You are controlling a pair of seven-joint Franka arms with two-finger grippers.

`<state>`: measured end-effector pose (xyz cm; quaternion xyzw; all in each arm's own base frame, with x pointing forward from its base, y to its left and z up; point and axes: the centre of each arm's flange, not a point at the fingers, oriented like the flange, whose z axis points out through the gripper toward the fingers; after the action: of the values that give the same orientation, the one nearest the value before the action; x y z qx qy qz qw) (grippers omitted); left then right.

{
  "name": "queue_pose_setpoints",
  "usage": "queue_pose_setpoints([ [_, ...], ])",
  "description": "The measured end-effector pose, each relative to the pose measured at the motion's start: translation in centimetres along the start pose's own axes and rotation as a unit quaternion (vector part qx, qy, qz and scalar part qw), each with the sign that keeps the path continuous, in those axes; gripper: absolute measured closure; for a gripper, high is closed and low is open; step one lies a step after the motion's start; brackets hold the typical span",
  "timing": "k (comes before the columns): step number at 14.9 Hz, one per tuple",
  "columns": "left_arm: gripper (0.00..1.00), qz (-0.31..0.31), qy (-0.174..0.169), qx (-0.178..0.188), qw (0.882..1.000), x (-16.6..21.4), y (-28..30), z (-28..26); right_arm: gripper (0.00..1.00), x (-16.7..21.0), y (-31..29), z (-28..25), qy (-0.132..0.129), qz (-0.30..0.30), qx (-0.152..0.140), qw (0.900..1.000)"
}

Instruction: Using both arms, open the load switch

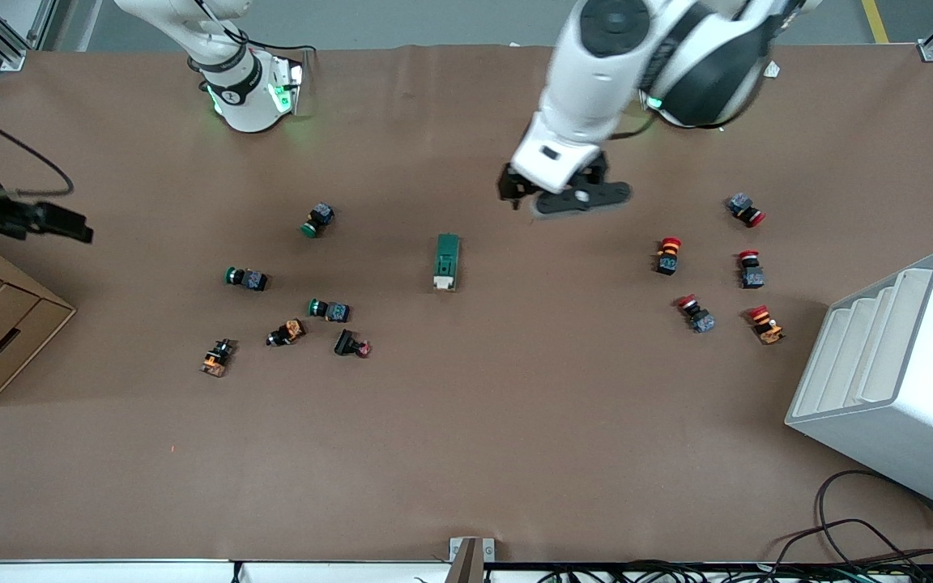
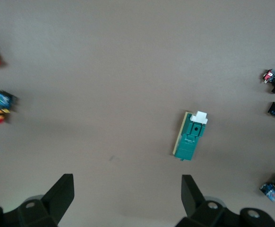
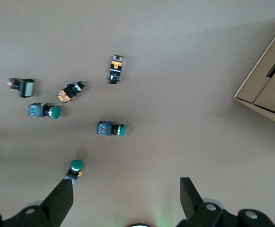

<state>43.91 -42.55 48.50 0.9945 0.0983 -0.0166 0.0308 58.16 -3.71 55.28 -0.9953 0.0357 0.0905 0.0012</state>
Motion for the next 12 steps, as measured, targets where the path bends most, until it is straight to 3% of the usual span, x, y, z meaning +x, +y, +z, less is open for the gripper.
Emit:
queue_pose_setpoints([
  [3,0.0,-0.028,0.011,0.001,1.0,-5.7,3.7,3.8,0.0,1.7,0.5,2.3,-0.012,0.007,0.0,1.0],
  [6,0.0,-0.049,0.055,0.007,0.997,-11.1,5.9,8.9,0.0,1.8,-1.7,2.4,-0.012,0.075,0.005,0.997],
  [12,0.0,-0.06,0.154,-0.003,0.986,-20.4,9.8,18.5,0.0,2.5,-14.7,6.9,-0.038,0.248,0.001,0.968],
])
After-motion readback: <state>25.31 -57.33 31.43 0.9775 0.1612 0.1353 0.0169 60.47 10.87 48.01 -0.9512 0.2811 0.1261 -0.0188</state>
